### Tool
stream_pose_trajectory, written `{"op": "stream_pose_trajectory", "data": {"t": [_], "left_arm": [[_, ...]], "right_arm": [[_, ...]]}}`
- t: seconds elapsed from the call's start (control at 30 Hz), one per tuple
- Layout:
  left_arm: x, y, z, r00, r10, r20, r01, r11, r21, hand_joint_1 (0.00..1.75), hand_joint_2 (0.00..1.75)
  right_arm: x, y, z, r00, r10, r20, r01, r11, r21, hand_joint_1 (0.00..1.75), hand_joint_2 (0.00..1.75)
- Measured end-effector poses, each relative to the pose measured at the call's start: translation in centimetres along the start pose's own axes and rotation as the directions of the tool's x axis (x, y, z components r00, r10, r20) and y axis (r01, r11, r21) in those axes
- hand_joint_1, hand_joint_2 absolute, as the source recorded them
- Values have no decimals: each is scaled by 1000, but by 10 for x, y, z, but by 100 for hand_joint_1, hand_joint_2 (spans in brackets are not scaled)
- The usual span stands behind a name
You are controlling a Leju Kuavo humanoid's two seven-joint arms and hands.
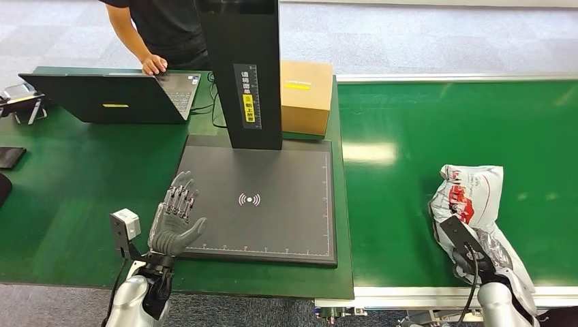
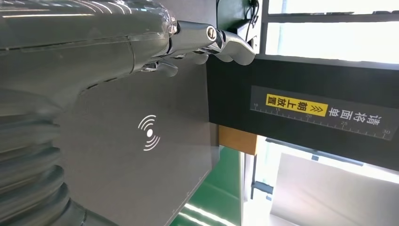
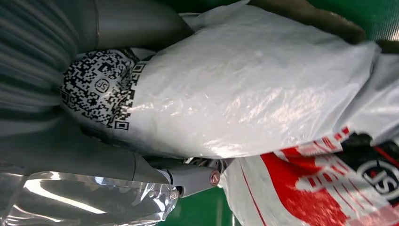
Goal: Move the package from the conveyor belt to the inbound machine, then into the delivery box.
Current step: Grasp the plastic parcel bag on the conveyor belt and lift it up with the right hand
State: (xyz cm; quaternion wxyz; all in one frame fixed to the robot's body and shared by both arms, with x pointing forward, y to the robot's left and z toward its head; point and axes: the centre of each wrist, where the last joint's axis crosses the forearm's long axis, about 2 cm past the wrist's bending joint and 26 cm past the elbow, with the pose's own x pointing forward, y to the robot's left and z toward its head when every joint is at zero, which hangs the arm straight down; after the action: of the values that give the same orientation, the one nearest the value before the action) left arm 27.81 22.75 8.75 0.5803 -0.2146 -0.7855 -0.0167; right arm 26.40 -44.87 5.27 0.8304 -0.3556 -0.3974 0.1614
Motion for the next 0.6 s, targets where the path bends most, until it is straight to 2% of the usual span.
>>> {"op": "stream_pose_trajectory", "data": {"t": [0.4, 0.5, 0.6], "left_arm": [[0, 0, 0, 1000, 10, 1, -10, 1000, 3, 0, 175], [0, 0, 1, 1000, 10, -1, -10, 1000, 5, 0, 175], [1, 0, 2, 1000, 9, 8, -10, 1000, 7, 0, 175]], "right_arm": [[1, 0, -1, 1000, -10, 20, 10, 1000, -7, 175, 175], [1, 1, 0, 996, -3, 87, 7, 999, -49, 175, 175], [4, 3, 5, 977, 19, 212, 2, 995, -100, 175, 175]]}}
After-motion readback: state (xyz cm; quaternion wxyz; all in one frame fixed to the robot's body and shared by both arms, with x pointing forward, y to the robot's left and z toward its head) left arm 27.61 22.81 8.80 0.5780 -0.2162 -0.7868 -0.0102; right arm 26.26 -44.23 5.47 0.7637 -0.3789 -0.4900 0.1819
